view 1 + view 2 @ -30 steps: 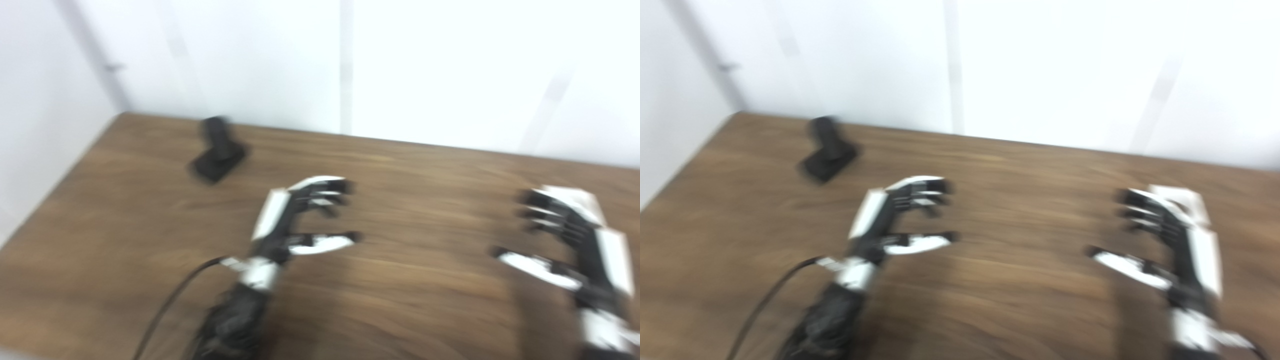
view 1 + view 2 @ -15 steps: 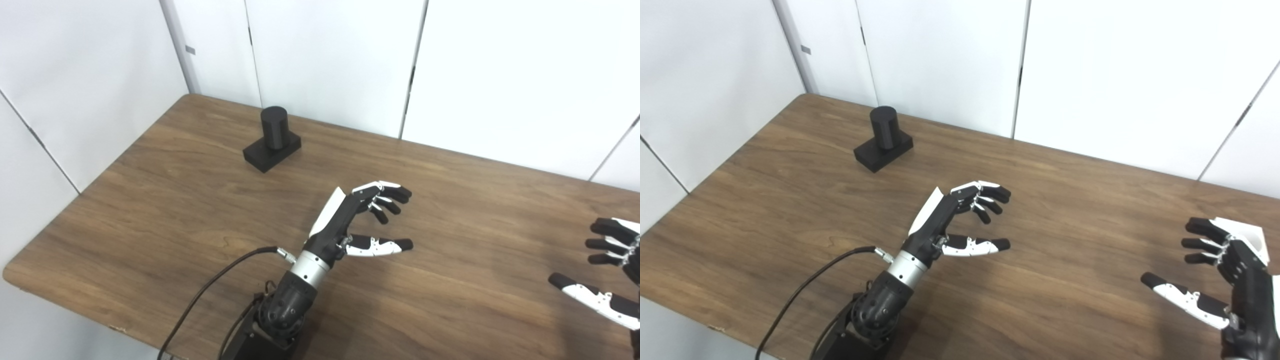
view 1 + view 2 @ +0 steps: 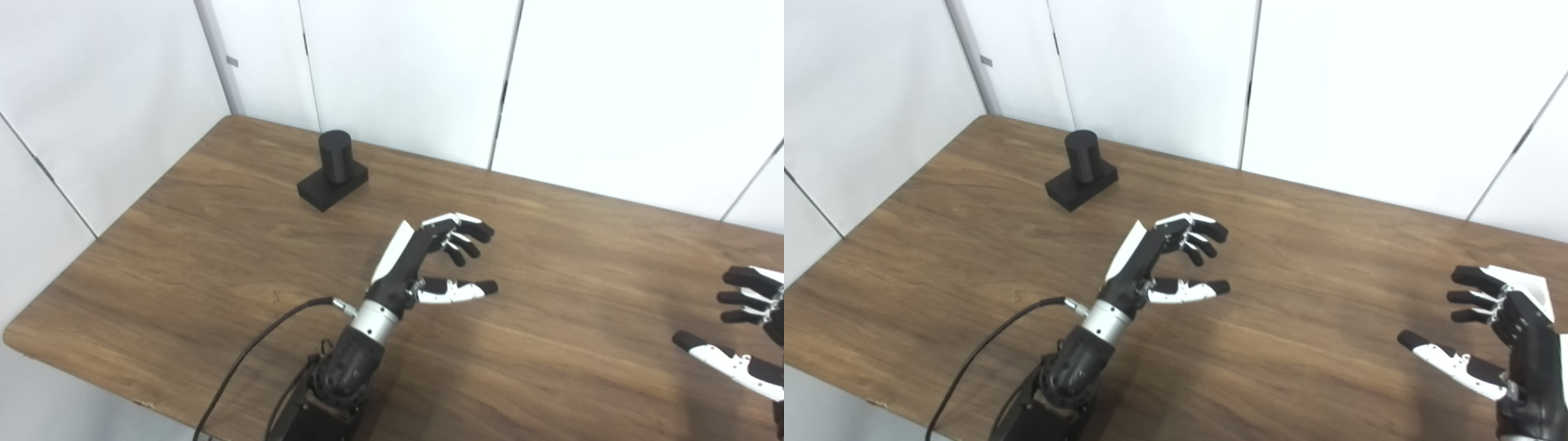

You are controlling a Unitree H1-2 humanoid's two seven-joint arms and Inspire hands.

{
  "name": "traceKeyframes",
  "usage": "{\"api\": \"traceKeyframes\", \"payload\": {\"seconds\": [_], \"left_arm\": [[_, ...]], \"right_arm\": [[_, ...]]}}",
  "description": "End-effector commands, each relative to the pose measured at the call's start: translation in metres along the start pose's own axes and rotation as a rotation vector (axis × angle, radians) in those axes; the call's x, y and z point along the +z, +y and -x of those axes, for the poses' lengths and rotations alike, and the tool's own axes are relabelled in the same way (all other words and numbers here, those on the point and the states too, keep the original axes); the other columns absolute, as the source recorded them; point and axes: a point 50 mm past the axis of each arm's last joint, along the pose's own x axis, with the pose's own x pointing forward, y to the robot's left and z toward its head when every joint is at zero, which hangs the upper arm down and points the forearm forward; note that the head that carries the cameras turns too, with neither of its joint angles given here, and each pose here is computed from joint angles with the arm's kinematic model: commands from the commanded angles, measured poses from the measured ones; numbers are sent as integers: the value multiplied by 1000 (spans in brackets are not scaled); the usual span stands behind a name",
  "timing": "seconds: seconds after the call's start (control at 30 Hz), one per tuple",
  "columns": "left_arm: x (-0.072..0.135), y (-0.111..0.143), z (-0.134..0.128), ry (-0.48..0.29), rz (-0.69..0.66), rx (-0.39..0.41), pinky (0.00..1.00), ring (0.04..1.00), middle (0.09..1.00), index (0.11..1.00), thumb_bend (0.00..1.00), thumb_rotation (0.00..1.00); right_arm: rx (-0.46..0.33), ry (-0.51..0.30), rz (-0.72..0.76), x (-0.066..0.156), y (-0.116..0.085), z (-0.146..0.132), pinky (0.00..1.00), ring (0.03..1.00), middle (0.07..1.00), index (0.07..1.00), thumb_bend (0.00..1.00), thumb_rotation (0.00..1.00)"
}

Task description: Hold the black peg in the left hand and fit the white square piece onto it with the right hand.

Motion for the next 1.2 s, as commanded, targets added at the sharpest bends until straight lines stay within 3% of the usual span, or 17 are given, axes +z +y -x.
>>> {"api": "traceKeyframes", "payload": {"seconds": [0.0,0.23,0.43,0.57,0.73,1.03,1.17], "left_arm": [[21,17,-20,-75,-48,24,466,586,647,611,769,56],[30,56,-38,-30,-171,36,466,579,645,621,746,86],[35,79,-50,-25,-207,108,478,595,653,615,784,144],[37,86,-54,-36,-202,151,483,590,646,616,764,111],[40,96,-59,-28,-202,234,539,655,697,651,768,99],[44,135,-82,-35,-271,308,643,728,747,703,739,118],[46,147,-89,-34,-303,332,628,698,725,702,746,100]], "right_arm": [[-12,-63,28,15,-2,-6,485,607,675,656,551,0],[-12,-56,39,13,-4,-5,430,577,665,658,572,0],[-14,-57,39,13,-4,-4,453,593,670,660,572,0],[-14,-54,35,13,-3,-4,451,593,672,659,572,0],[-13,-50,44,13,-3,-4,444,583,667,654,574,0],[-11,-53,44,12,-4,-4,451,588,670,659,570,0],[-11,-47,42,12,-5,-3,457,593,673,658,567,0]]}}
